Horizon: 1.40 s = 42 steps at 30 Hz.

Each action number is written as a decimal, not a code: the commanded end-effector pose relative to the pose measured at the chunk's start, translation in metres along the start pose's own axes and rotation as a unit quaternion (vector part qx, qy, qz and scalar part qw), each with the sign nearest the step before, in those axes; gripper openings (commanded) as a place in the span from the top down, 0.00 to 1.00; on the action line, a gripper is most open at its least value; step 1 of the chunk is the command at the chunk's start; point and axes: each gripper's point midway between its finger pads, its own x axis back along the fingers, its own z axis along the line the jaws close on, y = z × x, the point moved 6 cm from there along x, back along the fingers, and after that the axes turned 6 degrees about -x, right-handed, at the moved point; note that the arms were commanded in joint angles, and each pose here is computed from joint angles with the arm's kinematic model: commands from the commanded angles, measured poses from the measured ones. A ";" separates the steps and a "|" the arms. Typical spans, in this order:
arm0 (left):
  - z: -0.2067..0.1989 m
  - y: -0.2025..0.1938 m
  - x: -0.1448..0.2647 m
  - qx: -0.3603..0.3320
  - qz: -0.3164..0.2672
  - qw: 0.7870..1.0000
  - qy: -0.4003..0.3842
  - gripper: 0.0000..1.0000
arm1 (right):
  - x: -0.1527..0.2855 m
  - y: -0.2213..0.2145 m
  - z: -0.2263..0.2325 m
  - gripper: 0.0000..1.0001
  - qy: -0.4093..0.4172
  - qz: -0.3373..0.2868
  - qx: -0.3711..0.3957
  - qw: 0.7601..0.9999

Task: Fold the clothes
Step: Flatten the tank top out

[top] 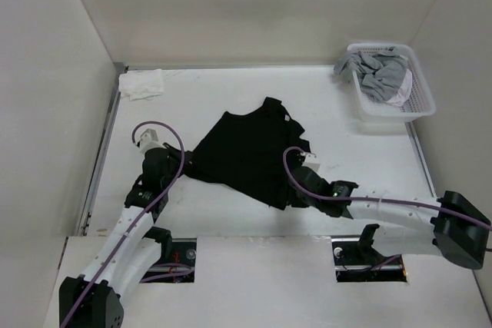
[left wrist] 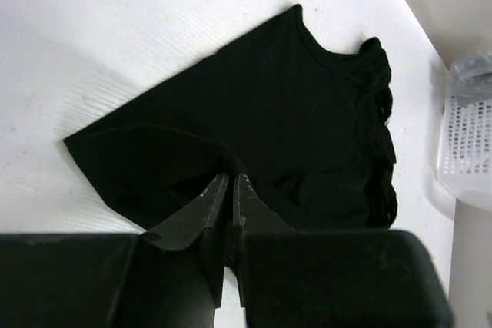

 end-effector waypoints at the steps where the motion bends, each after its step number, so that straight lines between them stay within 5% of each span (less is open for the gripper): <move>1: -0.016 0.002 0.003 -0.001 -0.009 0.999 -0.050 0.96 | -0.006 -0.002 0.005 0.54 -0.036 -0.015 -0.016 0.999; 9: -0.018 -0.002 0.006 -0.004 -0.007 0.998 -0.062 0.96 | -0.013 -0.011 -0.001 0.55 -0.127 -0.020 0.011 0.992; 23: -0.024 -0.002 0.003 -0.004 -0.005 0.997 -0.071 0.96 | -0.022 -0.033 -0.001 0.60 -0.136 0.012 0.001 0.991; 35: -0.023 -0.002 0.003 -0.003 -0.007 0.998 -0.070 0.96 | -0.024 -0.037 -0.011 0.85 -0.143 0.015 -0.002 0.990; 42: -0.028 0.007 0.005 0.002 -0.019 0.997 -0.077 0.96 | 0.008 -0.005 -0.007 0.96 -0.119 -0.068 -0.020 0.990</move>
